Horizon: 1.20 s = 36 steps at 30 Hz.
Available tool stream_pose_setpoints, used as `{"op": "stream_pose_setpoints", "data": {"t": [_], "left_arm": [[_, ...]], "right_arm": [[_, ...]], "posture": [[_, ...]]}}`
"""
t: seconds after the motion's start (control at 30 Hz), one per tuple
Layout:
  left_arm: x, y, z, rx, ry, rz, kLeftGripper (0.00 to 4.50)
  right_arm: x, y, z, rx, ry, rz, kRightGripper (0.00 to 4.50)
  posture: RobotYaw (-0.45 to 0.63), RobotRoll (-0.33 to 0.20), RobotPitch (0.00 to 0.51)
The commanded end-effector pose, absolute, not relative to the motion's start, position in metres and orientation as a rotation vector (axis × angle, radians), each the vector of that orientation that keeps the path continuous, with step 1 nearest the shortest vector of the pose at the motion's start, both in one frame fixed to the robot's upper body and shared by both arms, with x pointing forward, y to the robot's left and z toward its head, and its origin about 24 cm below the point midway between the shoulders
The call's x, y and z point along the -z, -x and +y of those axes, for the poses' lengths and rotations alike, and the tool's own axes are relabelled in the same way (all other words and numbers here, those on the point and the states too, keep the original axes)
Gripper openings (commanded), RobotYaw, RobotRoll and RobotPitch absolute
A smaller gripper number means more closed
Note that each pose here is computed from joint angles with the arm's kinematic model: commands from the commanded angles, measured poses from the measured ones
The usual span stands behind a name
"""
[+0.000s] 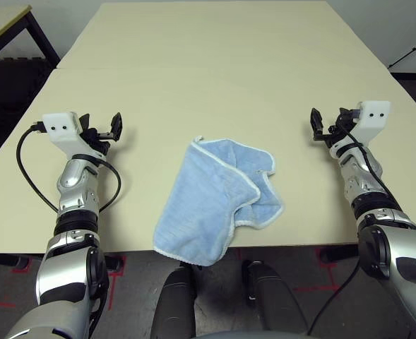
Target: Fold the towel and set it aside.
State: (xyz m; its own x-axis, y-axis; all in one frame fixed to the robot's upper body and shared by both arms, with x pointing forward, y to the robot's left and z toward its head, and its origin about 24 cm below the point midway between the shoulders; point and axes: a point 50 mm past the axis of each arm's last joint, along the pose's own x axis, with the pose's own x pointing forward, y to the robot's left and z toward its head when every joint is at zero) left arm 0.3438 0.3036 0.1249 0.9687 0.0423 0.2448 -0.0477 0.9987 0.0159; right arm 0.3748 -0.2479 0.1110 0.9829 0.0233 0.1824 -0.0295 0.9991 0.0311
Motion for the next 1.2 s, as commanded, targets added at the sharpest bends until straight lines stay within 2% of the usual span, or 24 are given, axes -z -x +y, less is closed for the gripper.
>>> {"op": "stream_pose_setpoints", "data": {"t": [0.03,0.43,0.73,1.0,1.2], "left_arm": [[-0.123,-0.343,0.305,-0.047,-0.042,-0.235,4.45],[-0.126,-0.345,0.302,0.028,-0.066,-0.222,4.45],[-0.153,-0.348,0.290,0.475,-0.048,-0.168,4.45],[-0.161,-0.334,0.278,0.923,-0.204,0.006,4.45],[-0.160,-0.325,0.275,1.105,-0.317,0.051,4.45]], "right_arm": [[-0.110,-0.374,-0.250,-0.020,-0.029,-0.179,4.50],[-0.109,-0.373,-0.253,-0.014,-0.026,-0.178,4.50],[-0.113,-0.373,-0.257,-0.038,-0.002,-0.169,4.50],[-0.120,-0.378,-0.254,-0.077,0.014,-0.165,4.50],[-0.125,-0.379,-0.255,-0.090,0.023,-0.170,4.50]], "posture": [[-0.01,0.000,0.130],[-0.02,0.000,0.131],[0.00,0.000,0.147],[0.02,0.000,0.153],[0.01,0.000,0.158]]}}
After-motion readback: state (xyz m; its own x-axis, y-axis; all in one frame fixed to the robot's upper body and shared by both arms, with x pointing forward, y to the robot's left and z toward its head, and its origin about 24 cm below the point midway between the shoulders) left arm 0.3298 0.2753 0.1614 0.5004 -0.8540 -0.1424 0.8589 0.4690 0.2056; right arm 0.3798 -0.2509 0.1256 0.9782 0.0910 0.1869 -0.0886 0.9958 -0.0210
